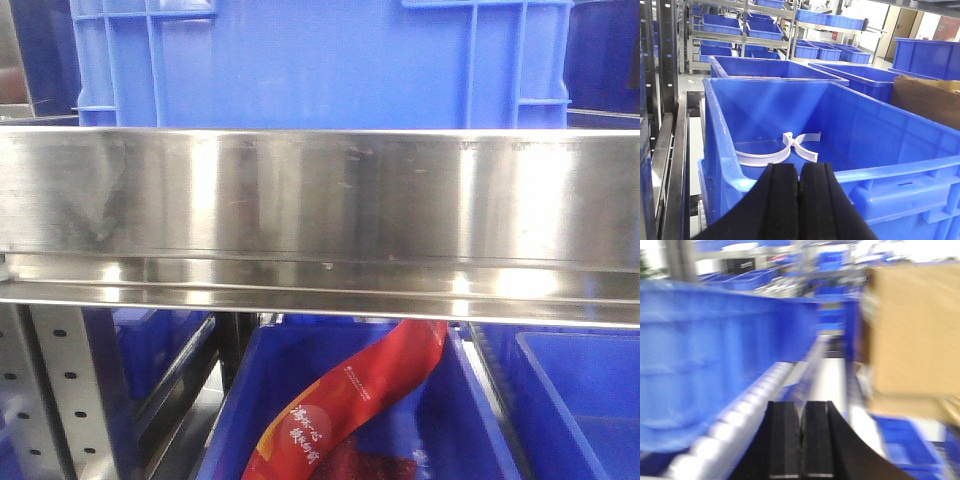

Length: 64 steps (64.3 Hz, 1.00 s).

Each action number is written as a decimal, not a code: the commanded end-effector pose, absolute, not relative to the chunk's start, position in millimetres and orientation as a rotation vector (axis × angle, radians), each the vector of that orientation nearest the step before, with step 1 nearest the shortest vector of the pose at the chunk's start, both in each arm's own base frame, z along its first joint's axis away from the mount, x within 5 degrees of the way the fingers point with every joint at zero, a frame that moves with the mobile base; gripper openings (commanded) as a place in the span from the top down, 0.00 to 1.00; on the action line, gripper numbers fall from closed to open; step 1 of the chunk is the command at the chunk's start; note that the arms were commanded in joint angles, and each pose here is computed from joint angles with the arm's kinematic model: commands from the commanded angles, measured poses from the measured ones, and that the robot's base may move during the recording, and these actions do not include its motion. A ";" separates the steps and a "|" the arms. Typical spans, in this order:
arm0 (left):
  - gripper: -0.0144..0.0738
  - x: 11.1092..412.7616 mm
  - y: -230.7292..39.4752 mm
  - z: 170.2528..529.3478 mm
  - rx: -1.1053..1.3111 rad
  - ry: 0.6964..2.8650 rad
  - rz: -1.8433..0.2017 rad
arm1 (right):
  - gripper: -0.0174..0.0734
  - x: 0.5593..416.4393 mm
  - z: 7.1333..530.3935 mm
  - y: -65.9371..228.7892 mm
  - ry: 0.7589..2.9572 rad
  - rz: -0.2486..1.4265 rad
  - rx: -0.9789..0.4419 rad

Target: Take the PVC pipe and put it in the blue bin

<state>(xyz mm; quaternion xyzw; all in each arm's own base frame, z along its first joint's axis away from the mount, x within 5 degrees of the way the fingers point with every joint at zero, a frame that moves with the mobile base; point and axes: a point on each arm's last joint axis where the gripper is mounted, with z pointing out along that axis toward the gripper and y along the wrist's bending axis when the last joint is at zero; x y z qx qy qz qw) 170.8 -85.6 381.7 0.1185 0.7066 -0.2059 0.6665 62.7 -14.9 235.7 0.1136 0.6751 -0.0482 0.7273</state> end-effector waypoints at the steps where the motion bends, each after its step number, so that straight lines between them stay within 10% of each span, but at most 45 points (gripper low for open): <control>1: 0.96 169.7 -84.2 383.5 0.251 1.577 -0.473 | 0.99 57.5 218.9 -17.3 1.439 -0.156 0.279; 64: 0.96 169.7 -84.2 383.5 0.251 1.577 -0.473 | 0.99 52.4 216.9 -19.0 1.415 -0.221 0.301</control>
